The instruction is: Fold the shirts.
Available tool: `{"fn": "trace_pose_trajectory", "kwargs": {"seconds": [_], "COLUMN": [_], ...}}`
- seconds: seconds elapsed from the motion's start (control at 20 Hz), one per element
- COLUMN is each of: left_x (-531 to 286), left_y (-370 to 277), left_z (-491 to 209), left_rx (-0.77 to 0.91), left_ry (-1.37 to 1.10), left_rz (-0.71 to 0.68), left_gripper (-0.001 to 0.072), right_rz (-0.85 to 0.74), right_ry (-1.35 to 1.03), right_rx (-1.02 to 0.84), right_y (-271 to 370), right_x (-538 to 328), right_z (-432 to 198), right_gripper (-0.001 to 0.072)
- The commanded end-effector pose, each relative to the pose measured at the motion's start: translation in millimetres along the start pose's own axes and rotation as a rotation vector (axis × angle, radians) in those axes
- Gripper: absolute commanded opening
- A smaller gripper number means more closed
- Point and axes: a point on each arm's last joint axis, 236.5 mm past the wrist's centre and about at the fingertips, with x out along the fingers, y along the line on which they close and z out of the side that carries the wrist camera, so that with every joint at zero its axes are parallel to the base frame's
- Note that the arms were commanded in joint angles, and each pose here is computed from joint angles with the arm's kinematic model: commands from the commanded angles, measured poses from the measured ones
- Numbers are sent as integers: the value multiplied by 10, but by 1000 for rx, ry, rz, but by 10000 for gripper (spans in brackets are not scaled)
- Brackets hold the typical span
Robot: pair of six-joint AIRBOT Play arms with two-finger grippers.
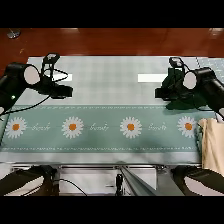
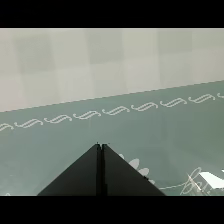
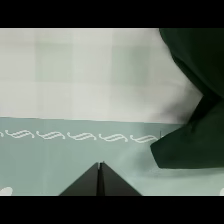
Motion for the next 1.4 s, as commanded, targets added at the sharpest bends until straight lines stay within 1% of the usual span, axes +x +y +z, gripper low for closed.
{"fn": "trace_pose_trajectory", "kwargs": {"seconds": [0.0, 0.55, 0.6, 0.75, 0.8, 0.85, 0.9, 0.95, 1.05, 1.1, 1.15, 1.2, 1.25, 1.3, 1.35], "left_x": [4, 4, 4, 4, 12, 27, 42, 53, 49, 37, 15, -14, -47, -87, -122], "left_y": [3, 3, 3, 2, -4, -13, -17, -18, 37, 65, 102, 141, 182, 229, 278], "left_z": [-2, -2, -1, 5, 82, 207, 258, 287, 472, 579, 689, 791, 884, 984, 1069], "left_rx": [0, 0, 0, 0, 0, 0, 0, 0, 4, -1, 4, 27, 48, 78, 85], "left_ry": [1, 1, 1, -2, -34, -83, -102, -112, -187, -231, -277, -320, -360, -404, -443], "left_rz": [1, 1, 1, 0, -2, -6, -8, -8, 6, 7, 10, 17, 25, 38, 49], "left_gripper": [22, 22, 22, 22, 22, 23, 23, 24, 27, 73, 141, 233, 377, 644, 705], "right_rz": [0, 0, 6, 34, 16, -20, -62, -103, -192, -214, -233, -257, -272, -287, -293], "right_ry": [2, 1, -29, -213, -271, -334, -398, -444, -468, -455, -439, -427, -418, -412, -407], "right_rx": [0, 0, -2, -19, -51, -79, -93, -82, 5, 65, 125, 178, 227, 275, 318], "right_y": [3, 3, 18, 86, 56, -12, -100, -216, -634, -863, -1116, -1370, -1585, -1798, -1958], "right_x": [4, 4, 3, -51, -74, -107, -146, -171, -140, -89, -42, -14, 12, 38, 70], "right_z": [-4, -2, 68, 499, 636, 782, 935, 1049, 1137, 1123, 1092, 1055, 1017, 976, 937], "right_gripper": [27, 27, 27, 27, 31, 138, 481, 639, 635, 636, 636, 636, 636, 636, 636]}}
